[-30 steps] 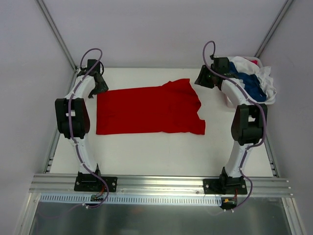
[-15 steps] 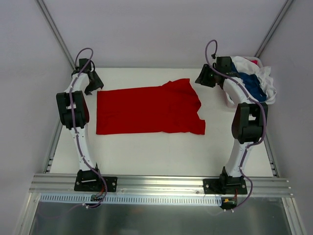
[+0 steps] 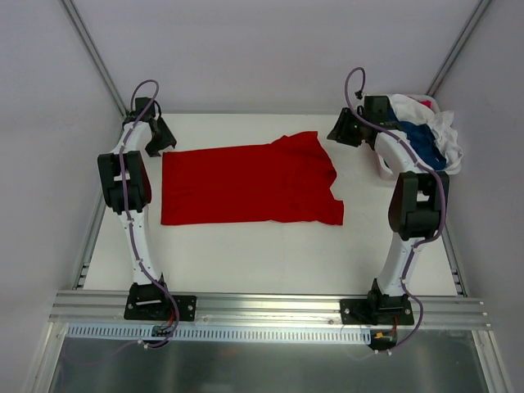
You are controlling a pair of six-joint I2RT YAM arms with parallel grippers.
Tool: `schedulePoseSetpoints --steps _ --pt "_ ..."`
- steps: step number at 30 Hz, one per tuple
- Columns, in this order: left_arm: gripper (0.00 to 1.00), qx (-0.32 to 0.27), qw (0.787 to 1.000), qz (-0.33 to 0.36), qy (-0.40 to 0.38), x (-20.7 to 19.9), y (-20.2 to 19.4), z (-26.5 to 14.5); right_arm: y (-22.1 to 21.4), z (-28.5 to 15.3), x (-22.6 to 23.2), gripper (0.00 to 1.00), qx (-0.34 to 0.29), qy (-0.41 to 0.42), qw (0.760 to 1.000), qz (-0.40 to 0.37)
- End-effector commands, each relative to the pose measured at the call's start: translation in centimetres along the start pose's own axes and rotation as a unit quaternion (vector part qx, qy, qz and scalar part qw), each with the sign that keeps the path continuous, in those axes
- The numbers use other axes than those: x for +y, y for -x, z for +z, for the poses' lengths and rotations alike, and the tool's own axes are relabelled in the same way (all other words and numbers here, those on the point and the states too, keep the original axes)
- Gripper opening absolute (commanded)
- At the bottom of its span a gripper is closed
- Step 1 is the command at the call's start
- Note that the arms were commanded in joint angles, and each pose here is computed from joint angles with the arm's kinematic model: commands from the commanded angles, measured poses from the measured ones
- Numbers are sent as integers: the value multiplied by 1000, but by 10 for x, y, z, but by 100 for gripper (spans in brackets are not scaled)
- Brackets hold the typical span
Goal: Fold and stack the t-shirts
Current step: Grap the side of the flattened tshirt furthest away from the robot with both arms
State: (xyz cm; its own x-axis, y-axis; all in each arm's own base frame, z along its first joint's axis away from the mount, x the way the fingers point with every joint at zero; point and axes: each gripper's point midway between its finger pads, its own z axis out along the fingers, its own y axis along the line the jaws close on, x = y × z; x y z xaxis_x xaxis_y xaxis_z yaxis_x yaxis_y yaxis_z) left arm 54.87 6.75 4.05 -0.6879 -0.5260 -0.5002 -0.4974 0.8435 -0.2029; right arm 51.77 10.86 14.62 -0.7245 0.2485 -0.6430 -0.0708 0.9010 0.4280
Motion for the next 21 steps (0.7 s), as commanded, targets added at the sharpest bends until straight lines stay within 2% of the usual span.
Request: schedulePoseSetpoints --steps 1,7,9,12,16,21 --pt "57 -1 1000 8 -7 -4 2 2 20 -16 8 46 -30 18 999 -6" --pt "57 2 1000 9 -4 -2 1 9 24 -20 3 46 -34 22 999 3" --pt "51 6 1000 8 -3 0 -1 12 26 -22 1 46 -36 22 999 6" --pt "35 9 1000 8 -2 1 -3 14 26 -21 -2 46 -37 21 999 10" --pt "25 12 1000 8 0 3 -6 16 24 -16 -4 46 -31 25 999 14" --pt "21 14 1000 9 2 4 -8 16 19 0 -14 46 -19 25 999 26"
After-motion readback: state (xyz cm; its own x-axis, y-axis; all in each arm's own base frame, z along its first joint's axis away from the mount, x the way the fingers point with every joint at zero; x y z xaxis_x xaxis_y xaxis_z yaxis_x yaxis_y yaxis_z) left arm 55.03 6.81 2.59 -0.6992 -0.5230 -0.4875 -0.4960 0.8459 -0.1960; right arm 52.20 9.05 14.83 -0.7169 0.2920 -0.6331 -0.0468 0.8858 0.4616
